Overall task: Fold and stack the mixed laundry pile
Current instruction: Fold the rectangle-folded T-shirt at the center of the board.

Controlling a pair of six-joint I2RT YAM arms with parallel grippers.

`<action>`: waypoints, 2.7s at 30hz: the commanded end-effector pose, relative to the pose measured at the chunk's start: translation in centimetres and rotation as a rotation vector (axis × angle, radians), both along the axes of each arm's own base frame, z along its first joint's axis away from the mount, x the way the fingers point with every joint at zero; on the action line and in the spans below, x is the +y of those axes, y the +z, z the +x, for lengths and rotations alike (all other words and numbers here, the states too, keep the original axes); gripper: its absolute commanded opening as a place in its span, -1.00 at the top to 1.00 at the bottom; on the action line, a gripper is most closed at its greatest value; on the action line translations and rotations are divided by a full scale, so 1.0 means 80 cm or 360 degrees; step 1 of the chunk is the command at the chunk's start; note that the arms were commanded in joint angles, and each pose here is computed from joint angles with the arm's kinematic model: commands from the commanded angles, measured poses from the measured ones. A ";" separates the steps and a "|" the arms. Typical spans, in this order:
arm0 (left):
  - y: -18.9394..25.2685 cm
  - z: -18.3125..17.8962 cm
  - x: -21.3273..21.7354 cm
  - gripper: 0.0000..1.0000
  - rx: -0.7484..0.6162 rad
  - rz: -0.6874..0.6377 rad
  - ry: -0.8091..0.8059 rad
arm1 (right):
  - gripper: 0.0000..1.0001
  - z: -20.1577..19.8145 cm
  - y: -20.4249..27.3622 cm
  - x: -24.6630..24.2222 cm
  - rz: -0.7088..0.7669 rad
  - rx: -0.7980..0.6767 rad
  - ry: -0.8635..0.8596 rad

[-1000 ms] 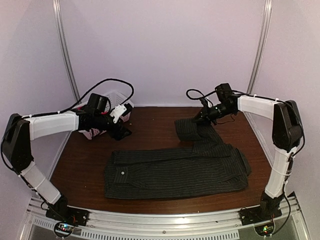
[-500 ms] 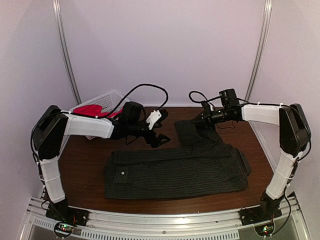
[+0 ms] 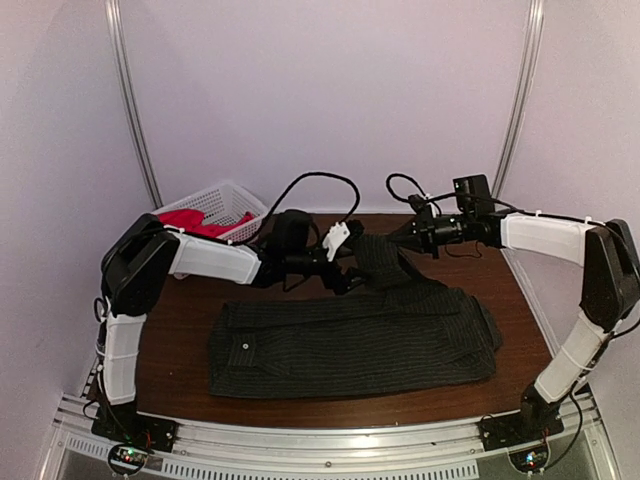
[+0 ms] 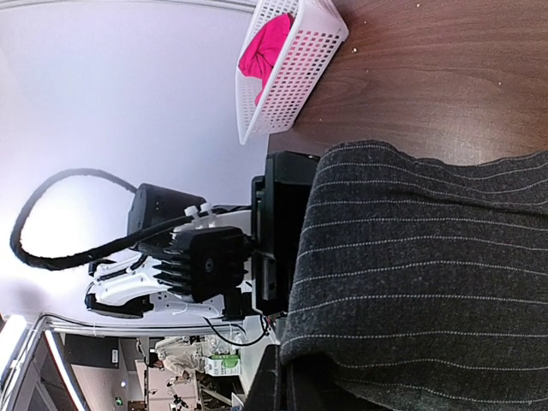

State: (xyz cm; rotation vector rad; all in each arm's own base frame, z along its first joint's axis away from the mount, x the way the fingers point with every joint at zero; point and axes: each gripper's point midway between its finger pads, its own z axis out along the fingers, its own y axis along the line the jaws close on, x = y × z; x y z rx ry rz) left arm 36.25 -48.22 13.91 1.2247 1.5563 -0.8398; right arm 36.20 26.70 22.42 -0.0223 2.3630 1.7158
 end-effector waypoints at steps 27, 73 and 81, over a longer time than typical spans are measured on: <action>0.021 -0.161 0.074 1.00 0.0949 0.0532 -0.0310 | 0.99 -0.067 -0.073 -0.040 -0.0259 0.0029 0.0045; -0.056 -0.151 0.010 -0.79 -0.1341 0.1033 -0.0229 | 0.90 -0.017 -0.220 -0.063 -0.0985 0.0144 -0.0091; -0.071 -0.126 -0.015 -0.62 -0.1444 0.1107 -0.0173 | 0.90 -0.023 -0.219 -0.062 -0.0970 0.0154 -0.0062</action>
